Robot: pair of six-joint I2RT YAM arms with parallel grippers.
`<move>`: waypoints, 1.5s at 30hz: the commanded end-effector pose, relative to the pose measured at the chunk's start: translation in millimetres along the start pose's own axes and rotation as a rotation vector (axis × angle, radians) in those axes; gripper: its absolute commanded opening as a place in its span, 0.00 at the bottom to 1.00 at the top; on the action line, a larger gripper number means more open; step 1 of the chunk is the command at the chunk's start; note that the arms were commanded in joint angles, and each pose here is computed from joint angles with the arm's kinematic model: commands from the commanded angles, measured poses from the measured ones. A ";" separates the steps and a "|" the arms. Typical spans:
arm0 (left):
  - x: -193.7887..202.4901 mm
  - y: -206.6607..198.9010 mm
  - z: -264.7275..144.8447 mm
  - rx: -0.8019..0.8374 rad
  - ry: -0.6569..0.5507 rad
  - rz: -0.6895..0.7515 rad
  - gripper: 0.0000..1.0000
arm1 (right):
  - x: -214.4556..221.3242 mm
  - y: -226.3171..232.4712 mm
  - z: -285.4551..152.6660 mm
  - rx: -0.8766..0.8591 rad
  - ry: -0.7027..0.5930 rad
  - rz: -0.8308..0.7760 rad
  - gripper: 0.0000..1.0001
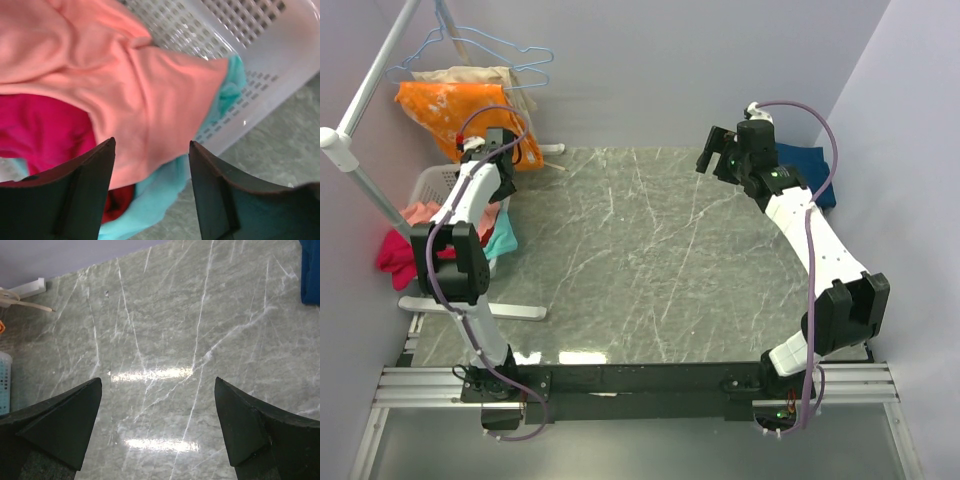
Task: Fold and stack the t-shirts
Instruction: Grab the tshirt from the pile
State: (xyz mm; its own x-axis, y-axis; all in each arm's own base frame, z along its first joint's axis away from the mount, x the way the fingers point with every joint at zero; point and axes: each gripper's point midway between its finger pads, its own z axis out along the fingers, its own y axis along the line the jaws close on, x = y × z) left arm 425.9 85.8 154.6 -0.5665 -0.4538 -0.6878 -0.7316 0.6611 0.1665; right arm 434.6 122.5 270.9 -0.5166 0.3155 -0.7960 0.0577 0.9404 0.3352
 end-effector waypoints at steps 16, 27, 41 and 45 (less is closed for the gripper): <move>24.5 -20.5 20.6 -0.005 0.116 -0.016 0.59 | -3.6 -11.1 19.8 0.058 0.019 0.016 1.00; 38.6 -7.1 47.6 -0.034 0.190 -0.070 0.39 | -9.3 -19.4 24.1 0.097 0.023 0.019 0.99; -37.2 -41.0 -40.2 0.172 -0.030 -0.097 0.01 | -3.1 -19.1 30.9 0.094 0.055 0.028 0.99; -59.6 -53.3 -91.8 0.223 -0.128 -0.051 0.01 | -2.8 -16.7 32.9 0.085 0.061 0.034 0.99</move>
State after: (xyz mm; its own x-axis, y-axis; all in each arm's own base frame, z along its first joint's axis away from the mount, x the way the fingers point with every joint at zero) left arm 447.5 61.5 152.1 -0.5839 -0.5037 -0.6366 -0.7146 0.6910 0.1088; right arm 453.8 108.8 226.9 -0.6053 0.3142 -0.7314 0.1541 0.9477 0.2796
